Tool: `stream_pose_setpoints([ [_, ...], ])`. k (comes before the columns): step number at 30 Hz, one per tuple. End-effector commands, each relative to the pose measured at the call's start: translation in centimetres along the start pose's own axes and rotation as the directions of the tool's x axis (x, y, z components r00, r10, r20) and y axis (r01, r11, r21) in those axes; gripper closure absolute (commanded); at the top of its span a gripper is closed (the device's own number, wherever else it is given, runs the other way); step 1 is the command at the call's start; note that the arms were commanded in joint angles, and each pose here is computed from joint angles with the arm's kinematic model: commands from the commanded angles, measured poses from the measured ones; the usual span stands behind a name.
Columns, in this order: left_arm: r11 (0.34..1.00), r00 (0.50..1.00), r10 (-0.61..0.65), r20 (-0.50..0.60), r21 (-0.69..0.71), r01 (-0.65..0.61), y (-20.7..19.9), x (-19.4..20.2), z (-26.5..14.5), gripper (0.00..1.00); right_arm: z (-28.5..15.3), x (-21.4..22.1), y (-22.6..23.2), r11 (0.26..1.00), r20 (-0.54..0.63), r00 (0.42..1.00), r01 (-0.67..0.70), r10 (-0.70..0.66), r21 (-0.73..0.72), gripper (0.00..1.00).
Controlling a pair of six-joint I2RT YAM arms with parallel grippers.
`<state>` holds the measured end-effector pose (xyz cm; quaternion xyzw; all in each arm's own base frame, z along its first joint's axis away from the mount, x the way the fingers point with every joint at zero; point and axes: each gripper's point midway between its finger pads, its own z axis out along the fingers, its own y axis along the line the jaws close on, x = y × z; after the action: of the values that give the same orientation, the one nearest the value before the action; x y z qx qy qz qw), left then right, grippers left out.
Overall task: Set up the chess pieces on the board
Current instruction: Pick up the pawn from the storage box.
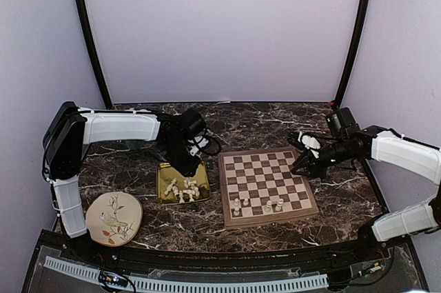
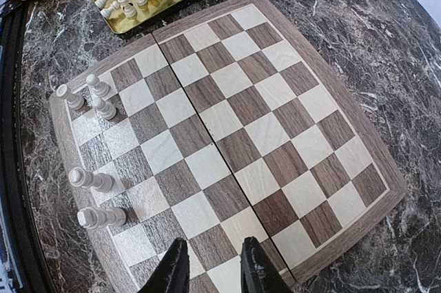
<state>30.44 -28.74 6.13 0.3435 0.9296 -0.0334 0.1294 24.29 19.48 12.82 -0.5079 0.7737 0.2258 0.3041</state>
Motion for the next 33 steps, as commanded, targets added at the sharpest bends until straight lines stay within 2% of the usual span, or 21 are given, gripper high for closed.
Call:
stream_pose_setpoints([
  [1,1.0,0.998,0.019,-0.063,-0.008,-0.02,0.3,1.3,0.5,0.75,0.1,0.1,-0.4,1.0,0.002,1.0,0.015,-0.015,0.019,0.73],
  [6,0.999,0.996,0.025,-0.084,-0.032,-0.028,0.7,1.6,1.0,0.77,0.3,0.3,-0.3,1.0,-0.005,1.0,0.012,-0.012,0.008,0.73],
  [10,0.999,0.995,0.02,-0.096,-0.04,-0.023,0.9,1.8,1.2,0.86,0.3,0.4,-0.2,1.0,-0.007,1.0,0.012,-0.012,0.006,0.73],
  [13,0.999,0.995,0.018,-0.096,-0.044,-0.023,0.9,1.8,1.2,0.88,0.3,0.4,-0.3,1.0,-0.01,1.0,0.012,-0.012,0.008,0.73],
  [33,0.998,0.99,0.035,-0.138,-0.055,-0.043,1.3,2.1,1.9,0.82,0.4,0.8,-0.2,1.0,-0.024,1.0,0.009,-0.009,0.004,0.73],
])
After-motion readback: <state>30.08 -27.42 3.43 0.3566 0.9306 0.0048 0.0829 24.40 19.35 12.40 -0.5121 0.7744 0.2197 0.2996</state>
